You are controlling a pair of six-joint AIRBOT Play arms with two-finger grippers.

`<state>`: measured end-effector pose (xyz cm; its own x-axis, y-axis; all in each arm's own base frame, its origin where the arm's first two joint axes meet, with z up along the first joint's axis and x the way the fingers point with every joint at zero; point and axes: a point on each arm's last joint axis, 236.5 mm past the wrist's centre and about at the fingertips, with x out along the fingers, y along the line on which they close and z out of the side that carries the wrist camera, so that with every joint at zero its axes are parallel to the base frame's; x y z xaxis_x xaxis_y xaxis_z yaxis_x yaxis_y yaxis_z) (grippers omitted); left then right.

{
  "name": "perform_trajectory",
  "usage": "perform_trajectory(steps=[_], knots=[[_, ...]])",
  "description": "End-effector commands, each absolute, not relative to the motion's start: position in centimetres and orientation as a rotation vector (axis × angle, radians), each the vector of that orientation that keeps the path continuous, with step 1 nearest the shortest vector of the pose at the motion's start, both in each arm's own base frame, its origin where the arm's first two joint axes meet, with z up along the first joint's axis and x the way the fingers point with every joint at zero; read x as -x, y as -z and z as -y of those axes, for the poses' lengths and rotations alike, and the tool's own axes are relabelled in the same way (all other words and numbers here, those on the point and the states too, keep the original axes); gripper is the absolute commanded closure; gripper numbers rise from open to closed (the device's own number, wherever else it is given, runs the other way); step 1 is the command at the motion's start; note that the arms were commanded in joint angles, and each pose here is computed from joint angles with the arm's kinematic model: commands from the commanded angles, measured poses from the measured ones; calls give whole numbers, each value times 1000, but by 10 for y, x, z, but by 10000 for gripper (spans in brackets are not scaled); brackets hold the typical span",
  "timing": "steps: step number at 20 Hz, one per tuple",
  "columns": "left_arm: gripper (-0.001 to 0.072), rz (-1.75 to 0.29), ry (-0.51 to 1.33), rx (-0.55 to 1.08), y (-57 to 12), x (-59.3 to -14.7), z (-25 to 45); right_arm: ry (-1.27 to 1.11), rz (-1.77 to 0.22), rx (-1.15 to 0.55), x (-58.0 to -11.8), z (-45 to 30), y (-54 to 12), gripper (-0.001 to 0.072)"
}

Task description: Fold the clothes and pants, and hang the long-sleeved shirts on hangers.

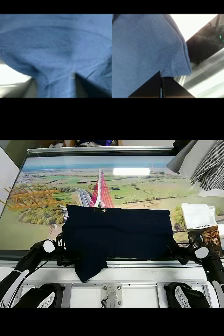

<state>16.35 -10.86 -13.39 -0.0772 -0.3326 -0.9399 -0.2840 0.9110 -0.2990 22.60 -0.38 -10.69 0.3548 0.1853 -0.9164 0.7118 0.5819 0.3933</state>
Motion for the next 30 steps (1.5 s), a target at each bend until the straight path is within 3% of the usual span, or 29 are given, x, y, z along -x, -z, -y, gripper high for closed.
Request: perform_trajectory(steps=[1,9,15,22,30], knots=[[666,-1604,83,479,122,-172,117,403,-1194,-925,-228,3,102,703],[694,-1408,157,496,45,-199,96,303,-1343,-682,-219,14,60,705],[695,-1341,250,403,0,-245,98,246,-1394,-641,-243,17,38,705],[694,-1309,275,353,-7,-332,97,230,-1402,-623,-295,34,31,705],[694,-1376,271,357,30,-405,98,199,-1383,-596,-376,31,48,705]])
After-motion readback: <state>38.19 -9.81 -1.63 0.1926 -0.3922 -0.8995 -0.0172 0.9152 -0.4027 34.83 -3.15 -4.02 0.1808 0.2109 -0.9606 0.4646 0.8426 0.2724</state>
